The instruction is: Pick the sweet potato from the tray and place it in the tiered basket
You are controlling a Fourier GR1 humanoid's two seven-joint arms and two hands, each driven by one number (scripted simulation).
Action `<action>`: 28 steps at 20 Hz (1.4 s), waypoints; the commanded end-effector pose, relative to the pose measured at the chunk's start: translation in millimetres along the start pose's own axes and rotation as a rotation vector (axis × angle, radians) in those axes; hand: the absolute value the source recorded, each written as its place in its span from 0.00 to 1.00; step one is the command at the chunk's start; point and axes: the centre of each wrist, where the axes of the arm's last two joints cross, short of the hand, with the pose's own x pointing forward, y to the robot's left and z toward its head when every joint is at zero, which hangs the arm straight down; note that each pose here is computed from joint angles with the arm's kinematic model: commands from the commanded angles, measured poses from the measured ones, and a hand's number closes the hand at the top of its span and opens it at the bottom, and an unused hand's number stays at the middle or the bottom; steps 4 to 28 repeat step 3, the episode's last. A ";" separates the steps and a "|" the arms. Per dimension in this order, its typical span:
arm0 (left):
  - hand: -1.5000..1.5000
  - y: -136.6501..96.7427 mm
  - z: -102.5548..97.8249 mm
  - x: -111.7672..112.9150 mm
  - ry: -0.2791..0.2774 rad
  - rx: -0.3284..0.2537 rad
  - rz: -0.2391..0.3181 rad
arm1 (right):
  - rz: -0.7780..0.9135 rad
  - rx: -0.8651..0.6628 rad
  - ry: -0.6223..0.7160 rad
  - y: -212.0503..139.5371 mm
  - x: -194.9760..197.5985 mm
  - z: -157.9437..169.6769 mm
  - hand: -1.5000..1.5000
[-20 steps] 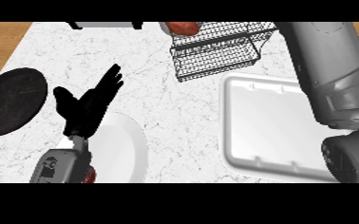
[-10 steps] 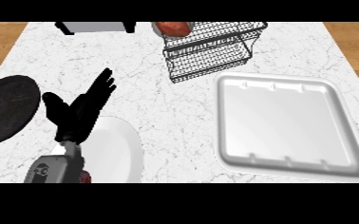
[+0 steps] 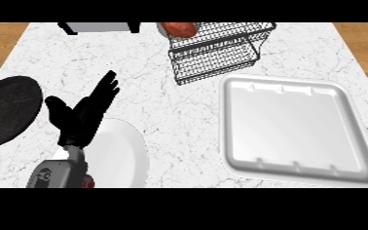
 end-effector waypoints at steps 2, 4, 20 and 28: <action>0.50 -15.2 -7.3 -13.2 0.018 -0.020 -0.005 | 0.011 -0.005 -0.012 -74.8 -4.4 47.0 0.00; 0.50 -22.5 -13.1 -10.3 0.021 0.001 0.030 | 0.004 -0.013 -0.026 -85.8 -1.9 54.7 0.00; 0.50 -22.5 -13.1 -10.3 0.021 0.001 0.030 | 0.004 -0.013 -0.026 -85.8 -1.9 54.7 0.00; 0.50 -22.5 -13.1 -10.3 0.021 0.001 0.030 | 0.004 -0.013 -0.026 -85.8 -1.9 54.7 0.00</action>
